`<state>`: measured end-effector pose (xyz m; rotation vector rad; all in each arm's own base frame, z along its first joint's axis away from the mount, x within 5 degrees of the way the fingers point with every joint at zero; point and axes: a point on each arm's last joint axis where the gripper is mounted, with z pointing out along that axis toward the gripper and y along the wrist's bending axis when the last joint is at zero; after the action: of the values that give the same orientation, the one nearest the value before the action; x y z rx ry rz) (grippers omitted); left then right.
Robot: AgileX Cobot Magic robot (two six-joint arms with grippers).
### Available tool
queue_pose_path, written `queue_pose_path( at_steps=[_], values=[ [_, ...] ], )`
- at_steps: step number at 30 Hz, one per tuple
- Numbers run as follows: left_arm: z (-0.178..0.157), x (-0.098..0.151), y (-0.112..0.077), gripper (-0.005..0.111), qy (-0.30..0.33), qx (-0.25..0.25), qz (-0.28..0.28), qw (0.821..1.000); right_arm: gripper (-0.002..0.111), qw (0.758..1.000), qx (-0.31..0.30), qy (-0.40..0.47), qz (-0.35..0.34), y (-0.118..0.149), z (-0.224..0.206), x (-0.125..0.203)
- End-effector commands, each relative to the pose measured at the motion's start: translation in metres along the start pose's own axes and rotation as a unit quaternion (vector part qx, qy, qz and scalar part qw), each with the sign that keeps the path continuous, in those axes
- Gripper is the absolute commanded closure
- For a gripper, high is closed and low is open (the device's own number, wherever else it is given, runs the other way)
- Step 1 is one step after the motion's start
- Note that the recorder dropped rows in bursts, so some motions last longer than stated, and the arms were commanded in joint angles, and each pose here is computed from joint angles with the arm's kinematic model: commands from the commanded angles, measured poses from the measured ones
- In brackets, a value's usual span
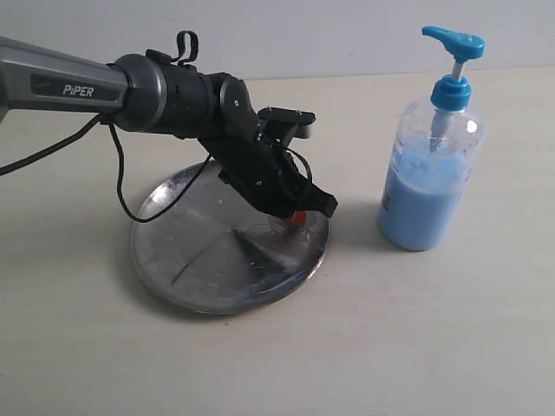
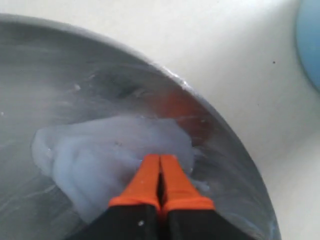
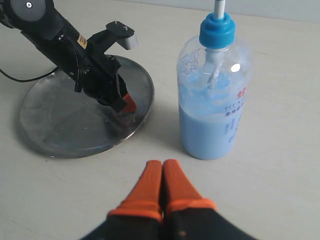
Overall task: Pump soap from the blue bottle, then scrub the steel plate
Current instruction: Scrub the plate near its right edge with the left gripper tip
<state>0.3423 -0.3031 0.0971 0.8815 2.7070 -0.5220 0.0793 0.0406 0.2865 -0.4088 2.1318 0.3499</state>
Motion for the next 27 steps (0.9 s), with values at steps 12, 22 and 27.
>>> queue_pose_path(
  at_steps=[12, 22, 27],
  values=[
    [0.016, 0.013, 0.030, 0.107, 0.028, -0.044, 0.024, 0.998, 0.108, 1.000, -0.001, -0.007, 0.000, 0.000, -0.002, -0.001],
    [0.015, 0.026, 0.028, 0.107, 0.100, -0.033, 0.032, 0.994, 0.108, 1.000, -0.001, -0.007, 0.000, 0.000, -0.002, -0.001],
    [0.014, 0.031, 0.026, 0.107, 0.125, -0.023, 0.024, 0.992, 0.108, 1.000, -0.001, -0.007, 0.000, 0.000, -0.002, -0.001]
  ],
)
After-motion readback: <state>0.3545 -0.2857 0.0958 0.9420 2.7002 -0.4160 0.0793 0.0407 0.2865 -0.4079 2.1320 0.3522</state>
